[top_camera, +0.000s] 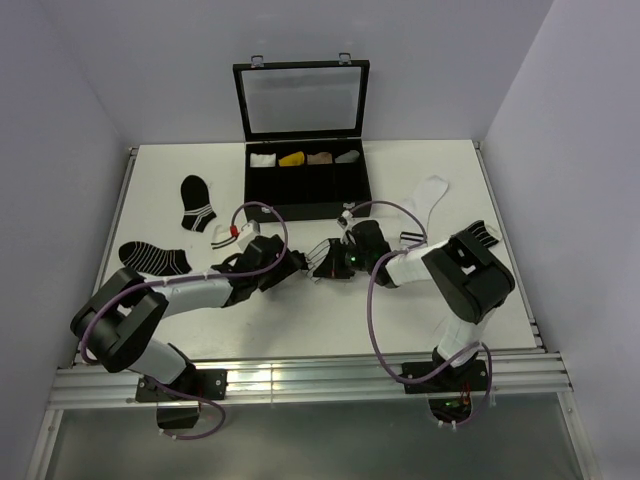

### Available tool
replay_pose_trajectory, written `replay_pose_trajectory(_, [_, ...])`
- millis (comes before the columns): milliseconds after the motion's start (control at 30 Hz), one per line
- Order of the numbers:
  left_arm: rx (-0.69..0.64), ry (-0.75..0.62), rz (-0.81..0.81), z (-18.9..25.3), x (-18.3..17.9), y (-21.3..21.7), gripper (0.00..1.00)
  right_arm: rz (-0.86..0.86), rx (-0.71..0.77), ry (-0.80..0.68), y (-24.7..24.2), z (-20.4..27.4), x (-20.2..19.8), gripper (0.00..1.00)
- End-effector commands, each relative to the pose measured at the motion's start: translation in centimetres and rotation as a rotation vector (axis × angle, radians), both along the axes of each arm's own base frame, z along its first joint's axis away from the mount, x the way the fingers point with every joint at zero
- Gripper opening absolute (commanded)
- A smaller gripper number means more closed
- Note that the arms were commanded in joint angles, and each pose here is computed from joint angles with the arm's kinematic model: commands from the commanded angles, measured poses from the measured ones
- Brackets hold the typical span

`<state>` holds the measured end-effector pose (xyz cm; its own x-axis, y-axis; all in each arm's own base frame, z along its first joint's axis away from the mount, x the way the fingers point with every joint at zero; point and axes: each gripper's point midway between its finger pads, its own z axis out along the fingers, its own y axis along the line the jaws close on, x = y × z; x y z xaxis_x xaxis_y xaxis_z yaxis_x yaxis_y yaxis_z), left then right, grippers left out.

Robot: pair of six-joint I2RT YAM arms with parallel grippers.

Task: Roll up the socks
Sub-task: Roll the sock at the center of the board.

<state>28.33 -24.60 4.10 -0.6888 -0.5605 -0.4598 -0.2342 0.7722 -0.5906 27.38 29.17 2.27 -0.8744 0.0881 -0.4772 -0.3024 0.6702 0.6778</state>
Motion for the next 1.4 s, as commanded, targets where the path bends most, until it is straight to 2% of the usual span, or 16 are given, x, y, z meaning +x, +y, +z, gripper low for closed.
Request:
replay_pose_trajectory(0, [-0.04,-0.028,-0.006,0.7,0.1,-0.7,0.8,0.027,0.095,0.111,-0.4,-1.1,-1.3,0.0])
replay_pose_trajectory(200, [-0.123,-0.109,-0.022,2.2,0.7,-1.5,0.82,-0.002,0.134,0.182,-1.5,-2.1,-1.0,0.0])
replay_pose_trajectory(300, [-0.169,-0.166,-0.039,2.9,0.5,-1.6,0.88,-0.002,0.136,0.202,-1.6,-2.5,-1.0,0.0])
replay_pose_trajectory(367, [-0.167,-0.185,-0.047,2.9,0.6,-1.7,0.88,-0.002,0.139,0.212,-1.7,-2.7,-1.0,0.0])
replay_pose_trajectory(667, [-0.122,-0.2,-0.094,1.2,1.7,-2.7,0.79,-0.011,0.137,0.225,-2.2,-3.2,-0.7,0.0])
replay_pose_trajectory(833, [-0.097,-0.188,-0.121,0.2,2.3,-3.3,0.71,-0.012,0.134,0.225,-2.3,-3.3,-0.6,0.0])
replay_pose_trajectory(1000, [-0.085,-0.161,-0.145,-0.9,2.5,-4.0,0.55,-0.01,0.122,0.221,-2.3,-3.4,-0.5,0.01])
replay_pose_trajectory(1067, [-0.091,-0.152,-0.157,-1.3,2.4,-4.2,0.54,-0.009,0.118,0.208,-2.3,-3.1,-0.2,0.02])
replay_pose_trajectory(1167, [-0.098,-0.132,-0.169,-2.0,2.1,-4.5,0.45,-0.011,0.098,0.194,-2.5,-3.0,0.0,0.05])
replay_pose_trajectory(1267, [-0.089,-0.125,-0.169,-2.2,2.2,-4.5,0.32,-0.02,0.067,0.156,-2.8,-2.4,0.4,0.1])
replay_pose_trajectory(1300, [-0.089,-0.127,-0.168,-2.1,2.2,-4.5,0.23,-0.014,0.056,0.133,-3.0,-1.7,0.5,0.16])
replay_pose_trajectory(1367, [-0.076,-0.114,-0.161,-2.3,2.2,-4.3,0.15,-0.022,0.007,0.104,-3.5,-1.3,0.6,0.24])
